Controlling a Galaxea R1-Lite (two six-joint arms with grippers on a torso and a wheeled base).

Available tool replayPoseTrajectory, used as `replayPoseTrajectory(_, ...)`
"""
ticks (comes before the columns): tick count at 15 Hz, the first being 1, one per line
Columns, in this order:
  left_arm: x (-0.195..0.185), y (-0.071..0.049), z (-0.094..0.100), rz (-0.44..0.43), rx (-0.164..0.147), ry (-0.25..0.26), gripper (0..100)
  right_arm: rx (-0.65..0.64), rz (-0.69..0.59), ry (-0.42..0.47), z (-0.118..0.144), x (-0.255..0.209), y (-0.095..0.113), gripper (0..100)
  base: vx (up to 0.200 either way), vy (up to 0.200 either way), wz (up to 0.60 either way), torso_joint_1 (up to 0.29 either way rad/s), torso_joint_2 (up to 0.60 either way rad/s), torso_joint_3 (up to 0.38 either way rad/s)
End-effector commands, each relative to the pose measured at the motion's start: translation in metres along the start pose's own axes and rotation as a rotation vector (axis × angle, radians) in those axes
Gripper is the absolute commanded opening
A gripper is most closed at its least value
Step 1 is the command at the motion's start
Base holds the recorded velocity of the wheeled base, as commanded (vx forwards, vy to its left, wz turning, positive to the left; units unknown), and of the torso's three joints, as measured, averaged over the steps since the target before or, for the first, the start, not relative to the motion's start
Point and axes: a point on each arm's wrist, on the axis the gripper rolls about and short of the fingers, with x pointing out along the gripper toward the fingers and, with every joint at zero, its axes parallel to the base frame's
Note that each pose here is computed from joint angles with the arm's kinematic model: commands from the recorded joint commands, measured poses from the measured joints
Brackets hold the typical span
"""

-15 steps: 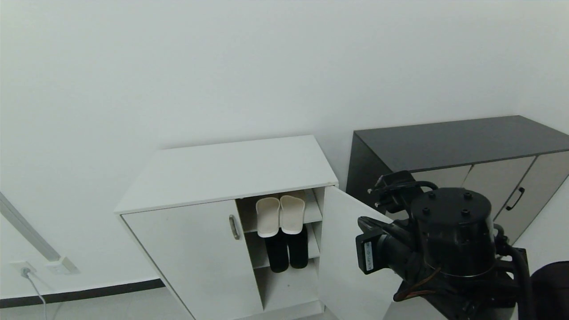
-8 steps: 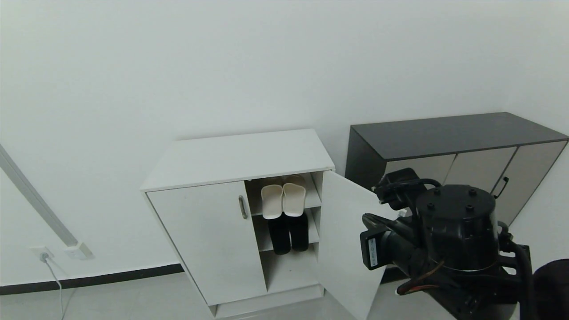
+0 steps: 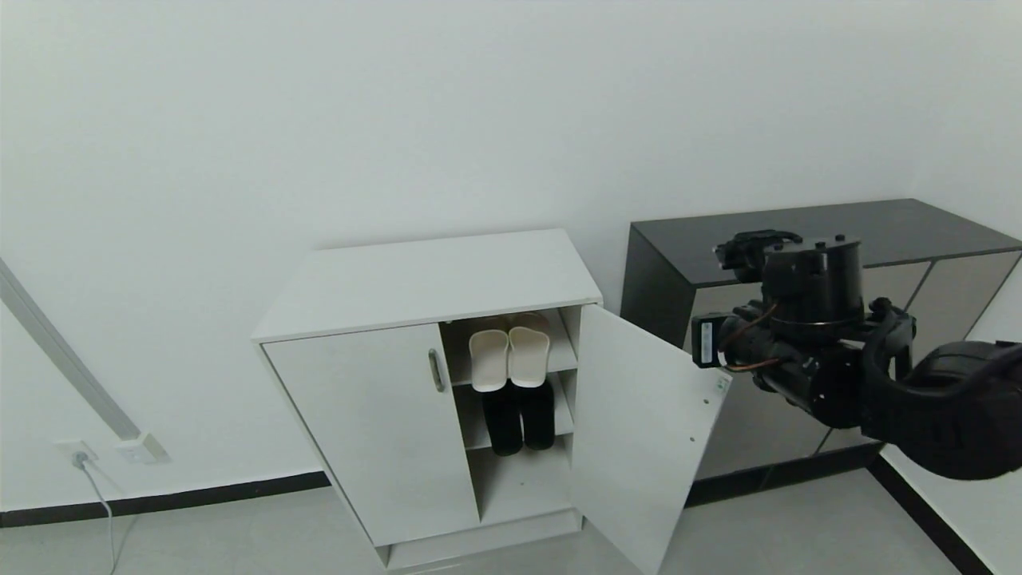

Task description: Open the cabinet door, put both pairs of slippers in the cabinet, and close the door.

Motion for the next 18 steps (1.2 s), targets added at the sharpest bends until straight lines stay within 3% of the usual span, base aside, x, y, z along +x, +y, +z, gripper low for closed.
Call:
replayPoseTrajectory(1, 0.0, 0.0, 0.0, 0.0, 0.0, 0.001, 0, 0.012, -0.056, 0.029, -0.001, 0.034, -0.01, 0, 0.0, 0.0, 0.0, 0.0, 0.0, 0.0)
replayPoseTrajectory(8, 0.0, 0.0, 0.0, 0.0, 0.0, 0.001, 0, 0.1, -0.018, 0.084, -0.012, 0.09, -0.037, 0, 0.0, 0.0, 0.0, 0.0, 0.0, 0.0)
replayPoseTrajectory(18, 0.0, 0.0, 0.0, 0.0, 0.0, 0.001, 0, 0.106, -0.042, 0.158, -0.041, 0.12, -0.041, 0, 0.0, 0.0, 0.0, 0.0, 0.0, 0.0)
